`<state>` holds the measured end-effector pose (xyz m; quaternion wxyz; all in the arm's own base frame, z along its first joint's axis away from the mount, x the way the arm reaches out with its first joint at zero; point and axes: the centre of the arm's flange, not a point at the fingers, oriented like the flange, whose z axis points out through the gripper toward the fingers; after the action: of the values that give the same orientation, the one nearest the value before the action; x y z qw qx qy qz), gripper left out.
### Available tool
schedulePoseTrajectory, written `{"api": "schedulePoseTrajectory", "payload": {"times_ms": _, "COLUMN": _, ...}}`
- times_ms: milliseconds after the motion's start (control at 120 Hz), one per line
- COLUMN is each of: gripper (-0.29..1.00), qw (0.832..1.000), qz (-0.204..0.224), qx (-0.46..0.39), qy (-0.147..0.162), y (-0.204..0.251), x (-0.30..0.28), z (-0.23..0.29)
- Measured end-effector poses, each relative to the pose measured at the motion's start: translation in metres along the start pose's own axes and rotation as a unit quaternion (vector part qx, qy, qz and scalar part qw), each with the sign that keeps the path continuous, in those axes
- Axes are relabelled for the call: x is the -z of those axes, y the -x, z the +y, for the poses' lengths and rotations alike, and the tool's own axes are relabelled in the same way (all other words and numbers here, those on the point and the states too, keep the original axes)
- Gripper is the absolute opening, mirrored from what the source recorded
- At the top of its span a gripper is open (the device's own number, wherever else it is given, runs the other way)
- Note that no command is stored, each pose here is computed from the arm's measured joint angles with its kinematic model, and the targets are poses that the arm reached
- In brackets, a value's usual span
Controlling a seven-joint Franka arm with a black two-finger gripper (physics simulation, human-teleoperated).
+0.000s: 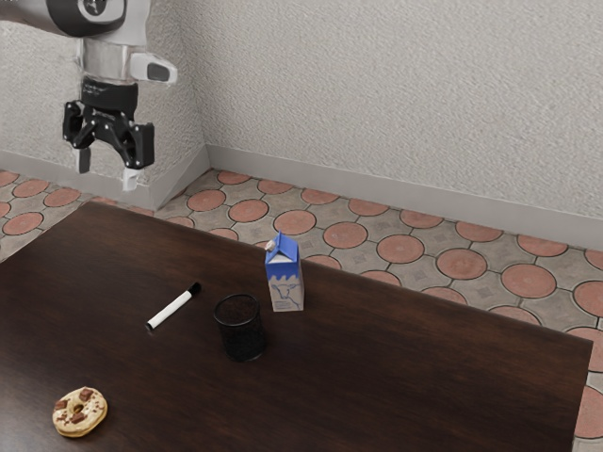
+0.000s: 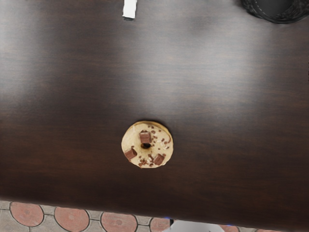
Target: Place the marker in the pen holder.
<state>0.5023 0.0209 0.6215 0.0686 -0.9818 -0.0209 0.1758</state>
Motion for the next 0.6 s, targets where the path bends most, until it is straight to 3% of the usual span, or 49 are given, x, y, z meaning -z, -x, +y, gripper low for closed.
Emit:
{"api": "schedulePoseTrajectory", "payload": {"times_ms": 167, "gripper": 0.70, "qw": 0.995, "qz": 0.103, "qx": 0.013, "qy": 0.003, "y": -0.022, "x": 0.017, "z": -0.014}}
{"api": "schedulePoseTrajectory", "payload": {"times_ms": 400, "gripper": 0.70, "qw": 0.986, "qz": 0.164, "qx": 0.034, "qy": 0.022, "y": -0.025, "x": 0.032, "z": -0.036}}
{"api": "schedulePoseTrajectory", "payload": {"times_ms": 500, "gripper": 0.70, "qw": 0.985, "qz": 0.168, "qx": 0.034, "qy": 0.026, "y": -0.040, "x": 0.023, "z": -0.041}}
{"api": "schedulePoseTrajectory", "payload": {"times_ms": 600, "gripper": 0.70, "qw": 0.995, "qz": 0.097, "qx": 0.006, "qy": 0.033, "y": -0.129, "x": -0.082, "z": -0.031}}
